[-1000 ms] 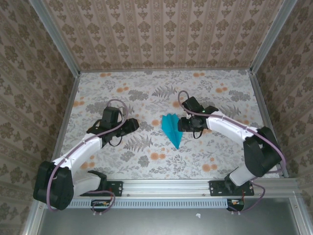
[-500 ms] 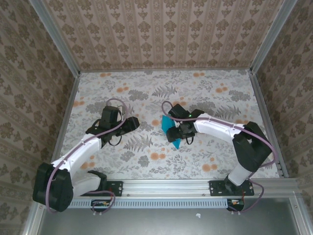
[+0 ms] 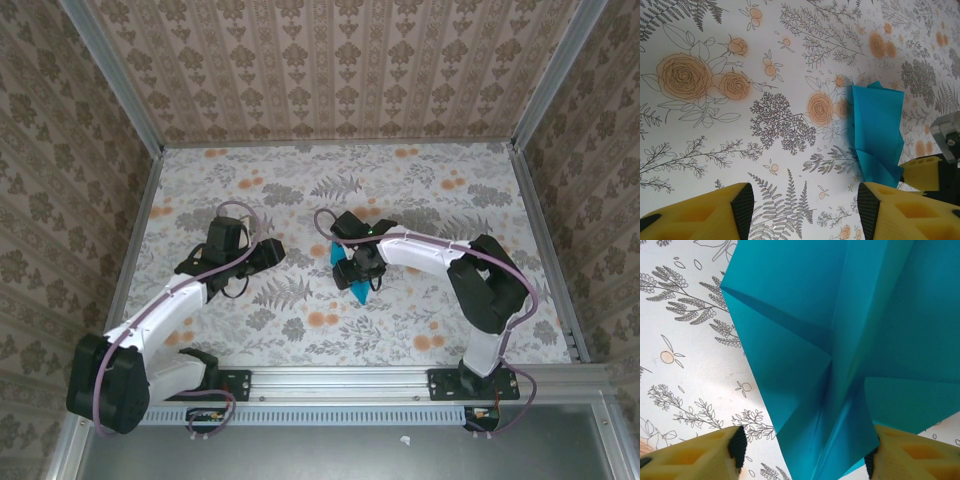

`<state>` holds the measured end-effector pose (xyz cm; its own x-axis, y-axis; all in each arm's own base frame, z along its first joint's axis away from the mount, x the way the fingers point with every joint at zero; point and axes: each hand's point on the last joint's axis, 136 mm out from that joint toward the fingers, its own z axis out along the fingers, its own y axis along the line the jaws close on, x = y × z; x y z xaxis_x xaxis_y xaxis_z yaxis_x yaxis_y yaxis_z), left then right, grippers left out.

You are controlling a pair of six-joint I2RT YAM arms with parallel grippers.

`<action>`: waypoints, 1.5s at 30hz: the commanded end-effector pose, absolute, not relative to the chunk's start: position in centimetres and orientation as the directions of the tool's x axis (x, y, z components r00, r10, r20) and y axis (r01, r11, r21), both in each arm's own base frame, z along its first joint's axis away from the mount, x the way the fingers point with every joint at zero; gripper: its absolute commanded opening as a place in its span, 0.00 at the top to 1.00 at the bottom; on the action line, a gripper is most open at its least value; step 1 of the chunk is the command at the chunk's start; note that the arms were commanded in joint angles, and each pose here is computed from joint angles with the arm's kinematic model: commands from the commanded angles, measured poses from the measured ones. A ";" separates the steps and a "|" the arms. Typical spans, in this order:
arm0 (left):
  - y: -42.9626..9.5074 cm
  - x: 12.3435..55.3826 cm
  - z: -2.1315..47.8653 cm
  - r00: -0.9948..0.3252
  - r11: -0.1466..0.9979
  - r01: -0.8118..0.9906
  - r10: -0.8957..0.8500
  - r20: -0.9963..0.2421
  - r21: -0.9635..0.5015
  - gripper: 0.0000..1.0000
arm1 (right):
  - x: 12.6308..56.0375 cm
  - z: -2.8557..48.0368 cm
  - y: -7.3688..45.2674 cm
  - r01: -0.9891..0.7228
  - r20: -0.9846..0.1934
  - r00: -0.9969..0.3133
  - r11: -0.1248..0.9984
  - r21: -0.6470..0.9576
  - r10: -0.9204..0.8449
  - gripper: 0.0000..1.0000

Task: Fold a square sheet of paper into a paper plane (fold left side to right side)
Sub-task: Pick up the paper plane at the center of the table, then place the paper plane at the top-center of the table.

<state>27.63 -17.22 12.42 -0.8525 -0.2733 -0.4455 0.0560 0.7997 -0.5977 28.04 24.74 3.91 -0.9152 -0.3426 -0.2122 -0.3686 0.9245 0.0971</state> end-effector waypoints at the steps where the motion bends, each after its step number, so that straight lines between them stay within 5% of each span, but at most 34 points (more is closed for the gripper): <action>1: -16.9 27.4 12.7 -0.852 0.812 0.065 -0.257 -0.456 -0.580 0.40 | 28.0 3.8 24.3 -0.375 -0.190 -0.914 0.925 0.054 -0.359 0.40; 9: -17.2 27.5 12.9 -0.853 0.806 0.076 -0.252 -0.457 -0.587 0.40 | 28.3 3.4 23.5 -0.360 -0.188 -0.917 0.933 0.006 -0.353 0.63; 13: -18.4 27.6 13.8 -0.845 0.780 0.148 -0.220 -0.488 -0.608 0.40 | 29.0 3.8 23.7 -0.345 -0.216 -0.918 0.939 0.017 -0.333 0.98; 14: -18.8 27.6 14.0 -0.843 0.775 0.170 -0.206 -0.498 -0.608 0.39 | 29.2 4.1 23.8 -0.337 -0.224 -0.920 0.941 0.031 -0.322 1.00; 26: -23.7 30.3 19.0 -0.723 0.767 0.462 0.034 -0.690 -0.446 0.32 | 37.8 9.9 19.9 -0.147 -0.273 -0.953 0.988 0.043 -0.129 1.00; 33: -24.1 33.2 19.7 -0.653 0.801 0.503 0.106 -0.750 -0.325 0.22 | 43.6 8.4 18.8 -0.110 -0.238 -0.965 0.994 -0.006 -0.108 1.00; 45: -24.1 33.4 19.3 -0.668 0.808 0.493 0.113 -0.736 -0.323 0.16 | 45.9 4.9 18.6 -0.107 -0.144 -0.983 0.992 -0.068 -0.116 0.96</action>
